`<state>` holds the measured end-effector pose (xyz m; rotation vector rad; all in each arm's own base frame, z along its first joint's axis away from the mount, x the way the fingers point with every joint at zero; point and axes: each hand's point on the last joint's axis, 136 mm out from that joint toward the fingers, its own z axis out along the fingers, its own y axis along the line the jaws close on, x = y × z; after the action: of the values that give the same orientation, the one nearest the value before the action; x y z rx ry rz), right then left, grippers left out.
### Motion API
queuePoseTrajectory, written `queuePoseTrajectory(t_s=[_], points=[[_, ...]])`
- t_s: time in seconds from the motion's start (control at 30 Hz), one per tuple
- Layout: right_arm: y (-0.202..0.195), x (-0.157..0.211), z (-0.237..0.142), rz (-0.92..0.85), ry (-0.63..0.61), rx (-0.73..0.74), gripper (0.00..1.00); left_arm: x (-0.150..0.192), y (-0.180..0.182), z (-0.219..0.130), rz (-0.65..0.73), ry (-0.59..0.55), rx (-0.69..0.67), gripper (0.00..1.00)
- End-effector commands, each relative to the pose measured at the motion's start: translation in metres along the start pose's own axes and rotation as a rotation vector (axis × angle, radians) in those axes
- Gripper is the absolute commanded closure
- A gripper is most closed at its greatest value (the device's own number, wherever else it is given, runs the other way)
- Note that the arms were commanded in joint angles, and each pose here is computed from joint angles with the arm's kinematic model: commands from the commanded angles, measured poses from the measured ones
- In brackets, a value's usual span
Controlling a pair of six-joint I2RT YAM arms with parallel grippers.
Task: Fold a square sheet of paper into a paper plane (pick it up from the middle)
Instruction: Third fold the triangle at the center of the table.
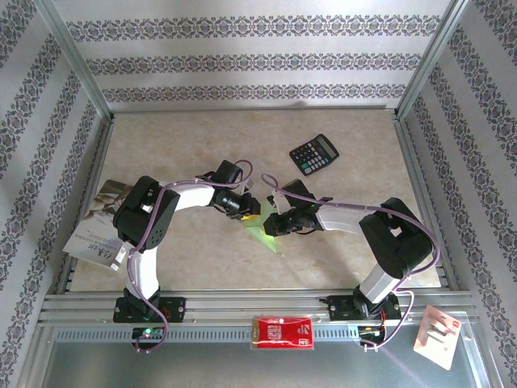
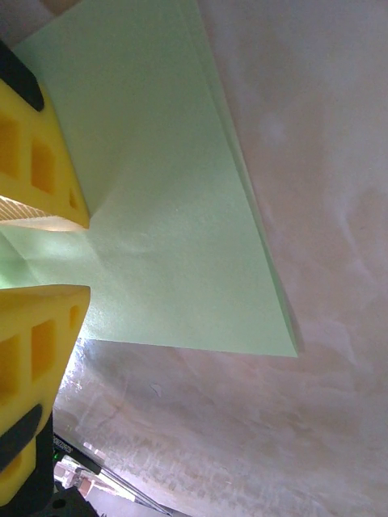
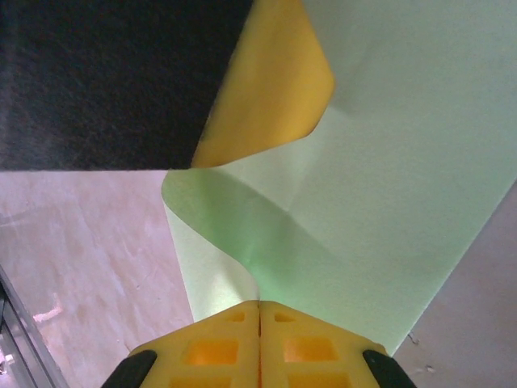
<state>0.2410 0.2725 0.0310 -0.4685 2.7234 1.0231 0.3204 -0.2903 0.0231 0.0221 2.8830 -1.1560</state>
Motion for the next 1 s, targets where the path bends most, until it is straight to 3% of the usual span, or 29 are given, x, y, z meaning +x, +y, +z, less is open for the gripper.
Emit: queuePoseTrajectory(t_s=[0.0, 0.97], points=[[-0.0034, -0.0001, 0.0025, -0.008, 0.012, -0.004, 0.92, 0.0131, 0.0313, 0.0109, -0.034, 0.042, -0.117, 0.75], [-0.0047, -0.0043, 0.0003, -0.019, 0.011, -0.001, 0.93, 0.0145, 0.0321, 0.0109, -0.032, 0.046, -0.118, 0.76]])
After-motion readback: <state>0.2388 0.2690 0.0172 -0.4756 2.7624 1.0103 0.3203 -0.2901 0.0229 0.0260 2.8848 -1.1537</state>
